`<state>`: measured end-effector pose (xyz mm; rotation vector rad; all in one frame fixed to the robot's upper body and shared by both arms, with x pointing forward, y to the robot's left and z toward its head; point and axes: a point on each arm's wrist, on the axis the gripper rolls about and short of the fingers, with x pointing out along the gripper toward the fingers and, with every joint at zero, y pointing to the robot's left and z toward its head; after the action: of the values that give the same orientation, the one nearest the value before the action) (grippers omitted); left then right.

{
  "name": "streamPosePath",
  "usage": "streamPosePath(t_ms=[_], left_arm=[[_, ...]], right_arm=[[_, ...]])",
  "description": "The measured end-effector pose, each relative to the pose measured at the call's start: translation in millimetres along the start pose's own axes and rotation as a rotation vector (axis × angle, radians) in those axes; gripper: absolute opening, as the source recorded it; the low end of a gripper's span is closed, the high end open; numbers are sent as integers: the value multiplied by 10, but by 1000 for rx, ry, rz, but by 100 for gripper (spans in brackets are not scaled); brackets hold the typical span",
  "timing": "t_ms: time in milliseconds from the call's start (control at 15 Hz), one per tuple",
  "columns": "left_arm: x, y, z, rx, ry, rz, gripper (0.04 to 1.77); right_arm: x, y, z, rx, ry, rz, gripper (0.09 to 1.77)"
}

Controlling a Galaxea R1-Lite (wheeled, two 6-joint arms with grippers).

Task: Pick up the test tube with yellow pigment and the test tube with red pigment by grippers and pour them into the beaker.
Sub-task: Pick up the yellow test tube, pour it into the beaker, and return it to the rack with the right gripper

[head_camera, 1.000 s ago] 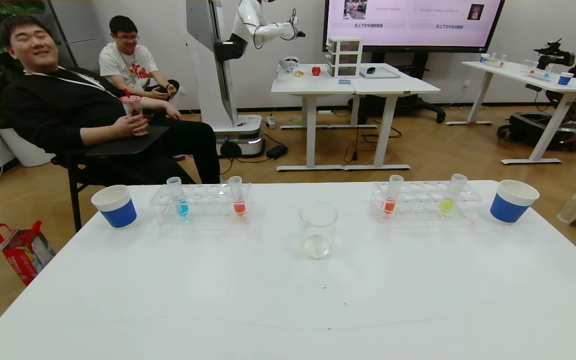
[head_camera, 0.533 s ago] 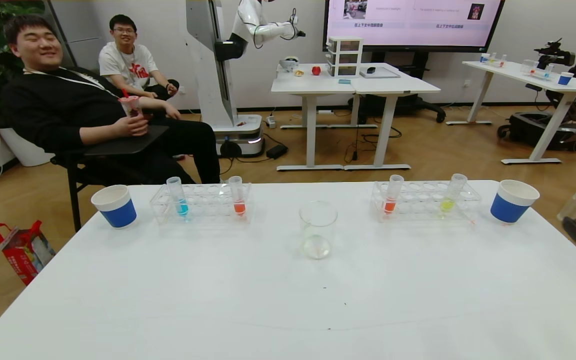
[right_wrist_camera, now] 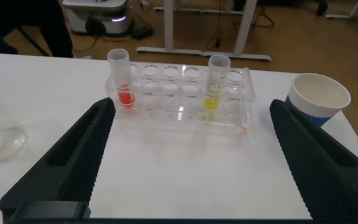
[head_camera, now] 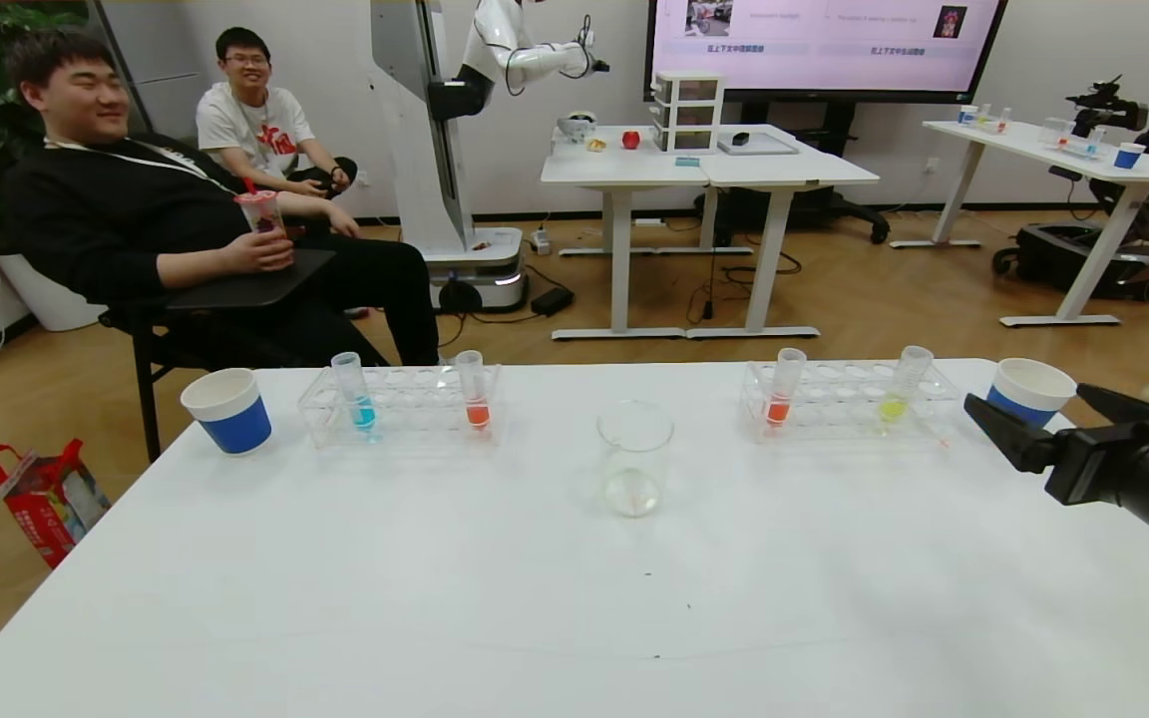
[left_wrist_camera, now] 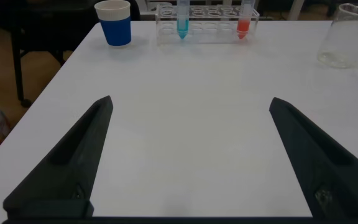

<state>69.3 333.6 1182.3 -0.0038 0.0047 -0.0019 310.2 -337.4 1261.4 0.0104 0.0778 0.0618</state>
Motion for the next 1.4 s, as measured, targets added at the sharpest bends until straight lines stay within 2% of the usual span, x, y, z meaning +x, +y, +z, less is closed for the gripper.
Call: streamPosePath(t_ms=[667, 933, 1200, 1400], left_arm=[[0, 0, 0, 0, 0, 0, 175], [0, 0, 0, 0, 0, 0, 175], [0, 0, 0, 0, 0, 0, 175], [0, 0, 0, 0, 0, 0, 175]], right_arm=[[942, -239, -441, -3, -5, -53, 174], [1266, -354, -547, -1, -15, -25, 174], [1546, -536, -637, -4, -39, -35, 174], [1665, -597, -708, -2, -43, 11, 174]])
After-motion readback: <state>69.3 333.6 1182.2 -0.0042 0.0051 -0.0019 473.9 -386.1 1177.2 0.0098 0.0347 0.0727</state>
